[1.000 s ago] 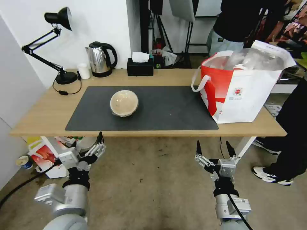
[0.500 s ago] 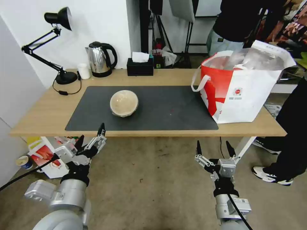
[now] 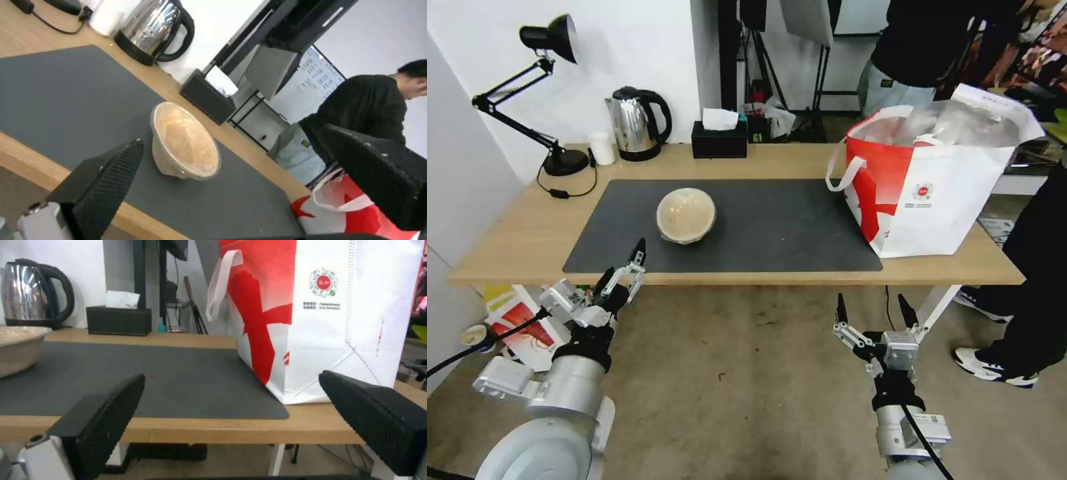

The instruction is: Pick up the trash from the table and place it into the takeout bag.

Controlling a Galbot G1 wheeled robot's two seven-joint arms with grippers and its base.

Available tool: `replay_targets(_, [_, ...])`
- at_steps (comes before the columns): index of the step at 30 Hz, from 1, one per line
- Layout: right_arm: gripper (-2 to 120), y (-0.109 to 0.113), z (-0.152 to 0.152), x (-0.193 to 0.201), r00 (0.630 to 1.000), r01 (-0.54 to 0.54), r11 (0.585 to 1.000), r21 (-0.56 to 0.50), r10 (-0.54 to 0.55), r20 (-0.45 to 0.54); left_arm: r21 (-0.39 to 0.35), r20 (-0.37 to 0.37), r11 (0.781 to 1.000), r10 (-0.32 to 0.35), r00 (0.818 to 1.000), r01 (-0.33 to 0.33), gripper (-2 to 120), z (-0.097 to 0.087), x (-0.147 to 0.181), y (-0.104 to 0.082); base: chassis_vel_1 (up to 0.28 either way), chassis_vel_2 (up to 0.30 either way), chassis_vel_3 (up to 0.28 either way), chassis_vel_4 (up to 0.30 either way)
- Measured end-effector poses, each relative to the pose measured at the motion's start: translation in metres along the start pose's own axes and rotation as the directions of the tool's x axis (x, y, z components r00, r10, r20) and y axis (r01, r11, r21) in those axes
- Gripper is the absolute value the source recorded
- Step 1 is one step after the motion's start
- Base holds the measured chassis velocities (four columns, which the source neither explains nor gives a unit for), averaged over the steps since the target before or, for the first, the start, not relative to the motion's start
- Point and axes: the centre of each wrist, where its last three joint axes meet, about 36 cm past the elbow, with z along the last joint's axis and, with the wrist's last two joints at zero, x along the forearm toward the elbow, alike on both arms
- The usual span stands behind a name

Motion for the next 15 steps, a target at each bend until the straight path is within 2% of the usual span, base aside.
replay_targets(7, [100,0.000,0.000,0.000,1.000,0.000,1.000,0.000,0.000,0.000,0.068,-0.008,0.997,0.041,0.999,-0.040,100,-0.013,-0.013,0.002,0.000,0.000,0.000,0.000])
replay_targets(10, [100,0.000,0.000,0.000,1.000,0.000,1.000,0.000,0.000,0.000,0.120,-0.017,0.990,0.072,0.997,-0.070,100,-0.024,-0.024,0.003,0.000,0.000,0.000,0.000])
replay_targets(15, [100,0.000,0.000,0.000,1.000,0.000,1.000,0.000,0.000,0.000,0.164,-0.025,0.982,0.101,0.995,-0.095,100,-0.036,-0.033,0.004,0.000,0.000,0.000,0.000])
